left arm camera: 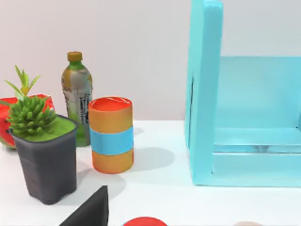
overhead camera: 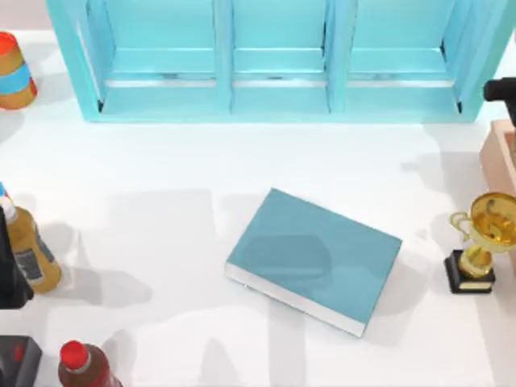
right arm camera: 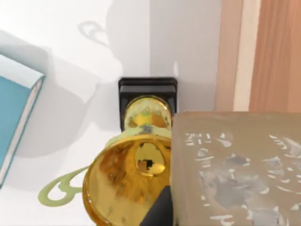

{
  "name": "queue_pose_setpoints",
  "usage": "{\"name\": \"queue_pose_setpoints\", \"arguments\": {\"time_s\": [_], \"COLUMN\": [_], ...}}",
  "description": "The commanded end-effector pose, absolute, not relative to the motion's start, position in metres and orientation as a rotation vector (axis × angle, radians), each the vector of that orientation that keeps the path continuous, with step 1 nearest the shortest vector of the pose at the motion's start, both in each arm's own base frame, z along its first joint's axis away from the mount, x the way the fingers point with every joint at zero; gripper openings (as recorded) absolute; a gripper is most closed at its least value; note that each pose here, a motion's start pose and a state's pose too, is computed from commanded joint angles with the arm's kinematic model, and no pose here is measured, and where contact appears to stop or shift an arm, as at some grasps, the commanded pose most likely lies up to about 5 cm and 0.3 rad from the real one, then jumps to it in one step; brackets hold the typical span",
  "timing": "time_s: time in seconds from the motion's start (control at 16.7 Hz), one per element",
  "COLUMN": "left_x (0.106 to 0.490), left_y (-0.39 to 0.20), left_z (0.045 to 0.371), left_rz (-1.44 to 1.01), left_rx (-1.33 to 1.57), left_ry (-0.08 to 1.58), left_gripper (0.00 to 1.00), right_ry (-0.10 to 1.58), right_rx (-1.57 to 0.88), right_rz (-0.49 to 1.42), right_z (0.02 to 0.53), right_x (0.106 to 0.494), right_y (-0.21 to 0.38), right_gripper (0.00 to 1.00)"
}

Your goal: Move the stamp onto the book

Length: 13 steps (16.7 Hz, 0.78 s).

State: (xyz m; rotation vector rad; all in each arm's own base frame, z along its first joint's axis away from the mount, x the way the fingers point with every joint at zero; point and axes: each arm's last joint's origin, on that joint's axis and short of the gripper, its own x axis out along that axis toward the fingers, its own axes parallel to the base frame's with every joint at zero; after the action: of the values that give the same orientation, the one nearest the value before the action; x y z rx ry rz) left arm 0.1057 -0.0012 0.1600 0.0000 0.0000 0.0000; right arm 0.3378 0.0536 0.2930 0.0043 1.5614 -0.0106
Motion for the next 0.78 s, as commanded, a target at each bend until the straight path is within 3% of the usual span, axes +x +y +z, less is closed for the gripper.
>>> {"name": "queue_pose_setpoints", "arguments": {"time_s": [0.36,0.78], "left_x": [0.106,0.106], "left_y": [-0.001,-0.001], "left_z": [0.160,0.160], "left_rz": [0.000,0.000], "left_rx": [0.000,0.000], "left_ry": [0.000,0.000], "left_gripper": [1.00,1.00], "right_ry": [1.498,1.547], "right_rx": [0.018,0.049], "right_rz": [-0.012,0.014], "right_z": [0.298,0.250], "right_x": [0.341,0.342], "right_y": [0.075,0.188], "right_gripper": [0.00,0.00]}}
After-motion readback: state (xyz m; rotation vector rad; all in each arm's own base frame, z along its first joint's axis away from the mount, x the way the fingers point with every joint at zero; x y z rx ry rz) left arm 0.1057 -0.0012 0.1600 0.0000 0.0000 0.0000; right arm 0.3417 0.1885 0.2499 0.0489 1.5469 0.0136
